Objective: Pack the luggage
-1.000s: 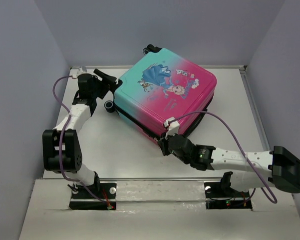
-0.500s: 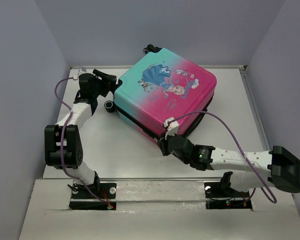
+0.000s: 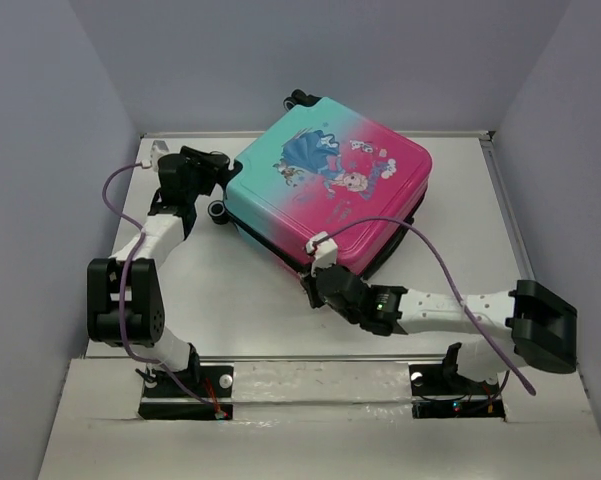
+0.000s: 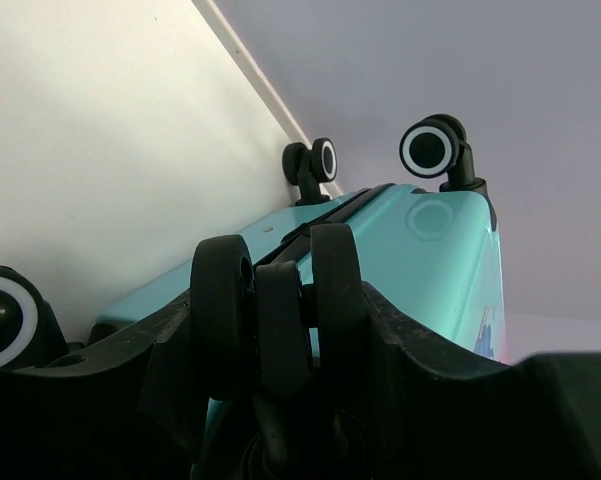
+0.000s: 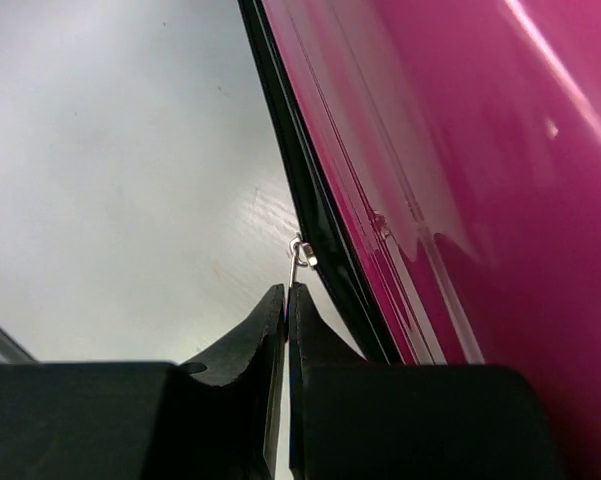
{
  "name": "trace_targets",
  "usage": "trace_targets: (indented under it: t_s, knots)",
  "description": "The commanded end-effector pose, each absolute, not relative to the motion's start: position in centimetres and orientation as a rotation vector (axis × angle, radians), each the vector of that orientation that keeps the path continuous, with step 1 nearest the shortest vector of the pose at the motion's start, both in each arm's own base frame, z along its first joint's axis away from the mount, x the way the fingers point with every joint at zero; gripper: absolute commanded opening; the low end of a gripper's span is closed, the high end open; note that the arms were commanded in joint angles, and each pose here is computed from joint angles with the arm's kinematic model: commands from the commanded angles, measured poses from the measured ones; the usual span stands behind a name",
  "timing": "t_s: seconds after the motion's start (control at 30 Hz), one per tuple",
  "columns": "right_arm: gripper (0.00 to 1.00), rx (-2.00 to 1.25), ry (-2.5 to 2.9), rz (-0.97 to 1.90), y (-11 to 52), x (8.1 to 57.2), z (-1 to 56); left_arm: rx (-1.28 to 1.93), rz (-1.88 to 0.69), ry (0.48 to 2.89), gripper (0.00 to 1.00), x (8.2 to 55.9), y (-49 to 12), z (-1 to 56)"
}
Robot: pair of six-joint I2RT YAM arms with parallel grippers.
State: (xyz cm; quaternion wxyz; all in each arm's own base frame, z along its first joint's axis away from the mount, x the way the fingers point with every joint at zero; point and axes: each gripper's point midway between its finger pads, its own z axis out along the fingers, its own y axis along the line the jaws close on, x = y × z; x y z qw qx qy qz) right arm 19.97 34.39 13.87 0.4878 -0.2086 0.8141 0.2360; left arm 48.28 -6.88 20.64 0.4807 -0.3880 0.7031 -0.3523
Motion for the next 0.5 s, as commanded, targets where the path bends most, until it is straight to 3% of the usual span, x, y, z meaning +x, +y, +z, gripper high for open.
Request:
trace_targets:
  t_s: [0.0, 0.23, 0.47]
  knots:
    - [0.07, -0.479, 1.798, 0.817, 43.2, 21.2, 20.5, -0.766, -0.821, 1.564, 0.06, 45.9, -6.2, 26.3]
    - [0.07, -0.632, 1.703, 0.892, 52.1, 21.7, 21.2, -0.613, -0.725, 1.685, 0.06, 43.9, -6.6, 26.1]
    - [0.07, -0.788, 1.599, 1.046, 55.6, 19.6, 22.1, -0.526, -0.651, 1.748, 0.06, 42.1, -3.9, 26.7]
